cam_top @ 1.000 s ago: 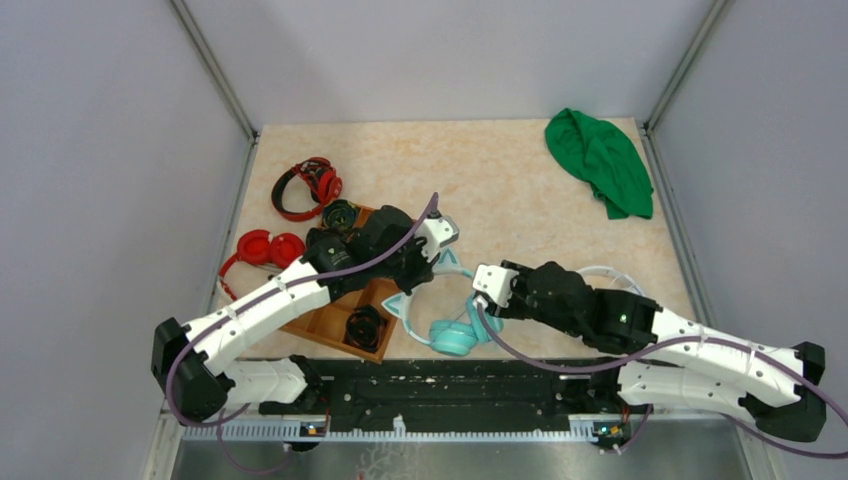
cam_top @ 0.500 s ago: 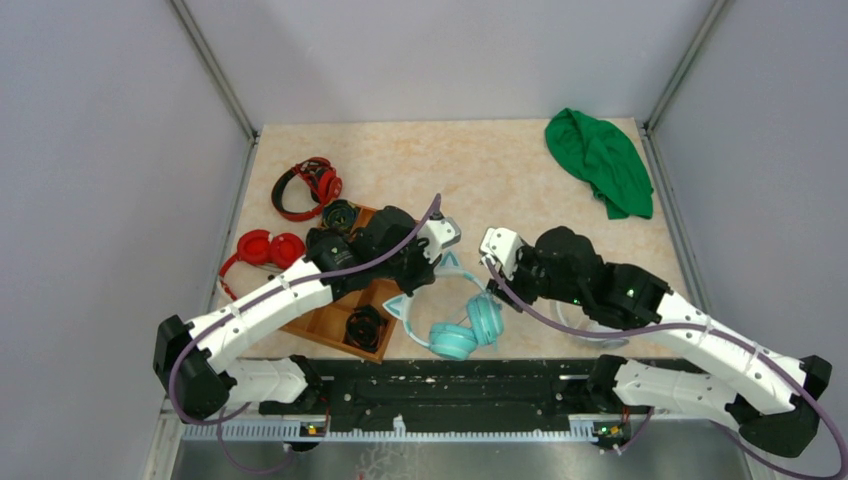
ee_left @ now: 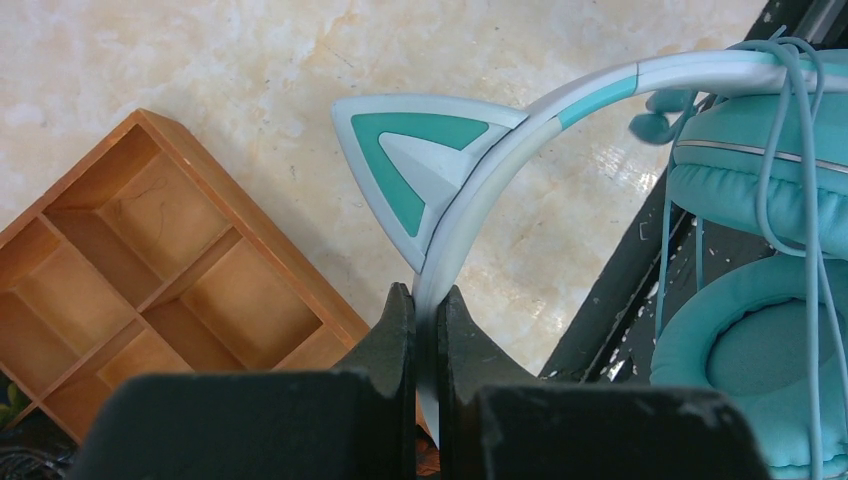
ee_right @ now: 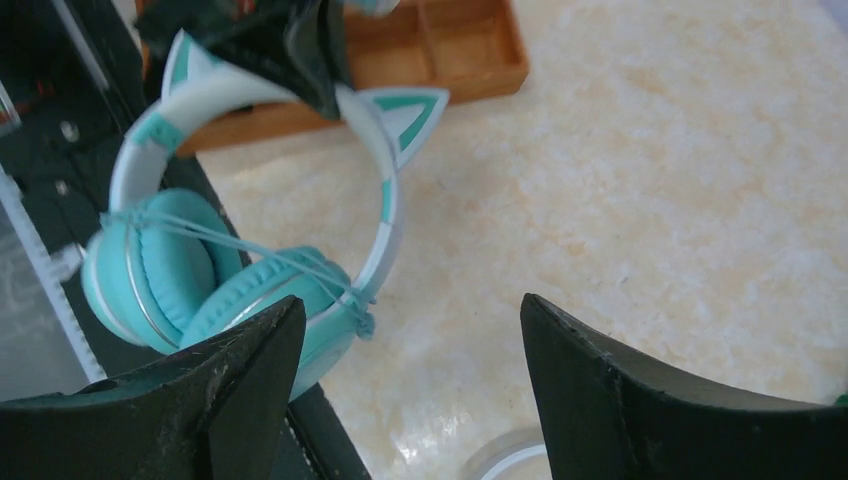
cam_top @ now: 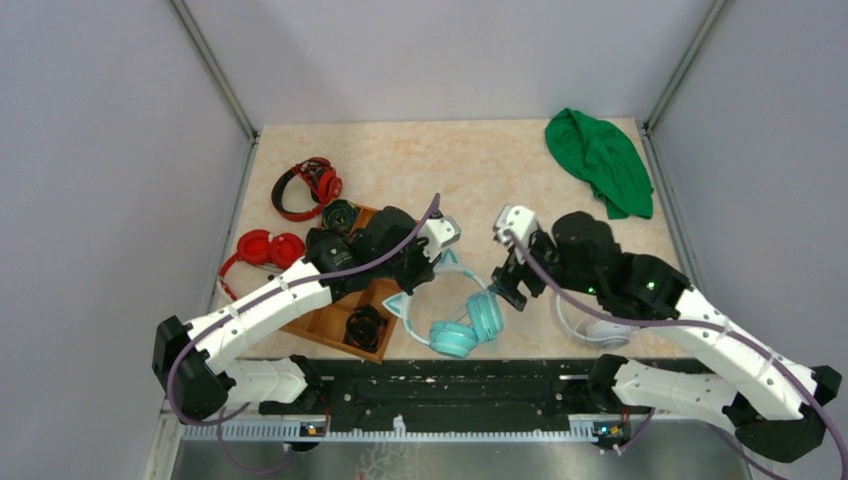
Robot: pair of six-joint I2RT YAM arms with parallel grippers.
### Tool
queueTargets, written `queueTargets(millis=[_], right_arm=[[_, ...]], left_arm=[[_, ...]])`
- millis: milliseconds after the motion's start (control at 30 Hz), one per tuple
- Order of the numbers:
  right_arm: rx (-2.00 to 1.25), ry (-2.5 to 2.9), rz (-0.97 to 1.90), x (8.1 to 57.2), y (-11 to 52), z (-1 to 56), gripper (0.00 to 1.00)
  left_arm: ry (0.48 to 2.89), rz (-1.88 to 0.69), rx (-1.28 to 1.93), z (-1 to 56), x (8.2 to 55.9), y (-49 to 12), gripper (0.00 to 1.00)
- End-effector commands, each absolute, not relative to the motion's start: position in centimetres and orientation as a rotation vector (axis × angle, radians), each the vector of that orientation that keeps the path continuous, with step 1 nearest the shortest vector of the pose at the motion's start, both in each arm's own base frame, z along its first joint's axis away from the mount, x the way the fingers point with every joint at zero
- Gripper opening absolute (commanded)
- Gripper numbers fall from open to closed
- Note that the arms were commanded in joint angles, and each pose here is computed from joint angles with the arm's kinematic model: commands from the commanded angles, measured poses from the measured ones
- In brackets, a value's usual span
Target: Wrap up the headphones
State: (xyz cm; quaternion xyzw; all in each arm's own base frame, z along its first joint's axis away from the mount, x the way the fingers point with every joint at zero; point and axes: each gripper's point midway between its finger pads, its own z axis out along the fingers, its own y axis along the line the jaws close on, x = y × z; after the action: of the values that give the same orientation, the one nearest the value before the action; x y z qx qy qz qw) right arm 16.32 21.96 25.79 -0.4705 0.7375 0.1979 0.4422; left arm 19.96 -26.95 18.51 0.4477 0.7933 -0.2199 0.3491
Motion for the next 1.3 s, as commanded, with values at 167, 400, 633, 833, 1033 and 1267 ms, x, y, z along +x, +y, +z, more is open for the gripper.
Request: queueTargets(millis=[167, 400, 633, 833, 1033, 1267], right_arm=[[-0.592, 1.643, 0.547, 19.4, 18.6, 38.3, 0.83], [-0.175, 1.749, 0.339, 22.6, 13.1, 37.5, 0.86], [-0.045, 1.833, 0.215, 23.5, 11.0, 35.0, 0.89], [-0.015, 2.018, 0.366, 25.0, 11.6, 29.9, 0.91], [0.079, 2.13, 0.558, 26.8, 11.3, 24.4, 0.9], [0.194, 2.143, 0.396, 27.2, 8.5, 21.3, 0.93]], left_arm=[[1.892, -0.533, 0.948, 24.5, 22.9, -27.4, 0.0], [1.887, -0.457, 0.765, 26.2, 25.3, -26.7, 0.0], [1.897, -0.424, 0.646, 27.4, 27.4, -27.4, 0.0], [1.942, -0.389, 0.542, 26.9, 29.2, -28.0, 0.0], [2.03, -0.346, 0.407, 24.8, 30.5, -28.2, 0.0], [2.104, -0.386, 0.262, 22.0, 30.3, -28.3, 0.0]])
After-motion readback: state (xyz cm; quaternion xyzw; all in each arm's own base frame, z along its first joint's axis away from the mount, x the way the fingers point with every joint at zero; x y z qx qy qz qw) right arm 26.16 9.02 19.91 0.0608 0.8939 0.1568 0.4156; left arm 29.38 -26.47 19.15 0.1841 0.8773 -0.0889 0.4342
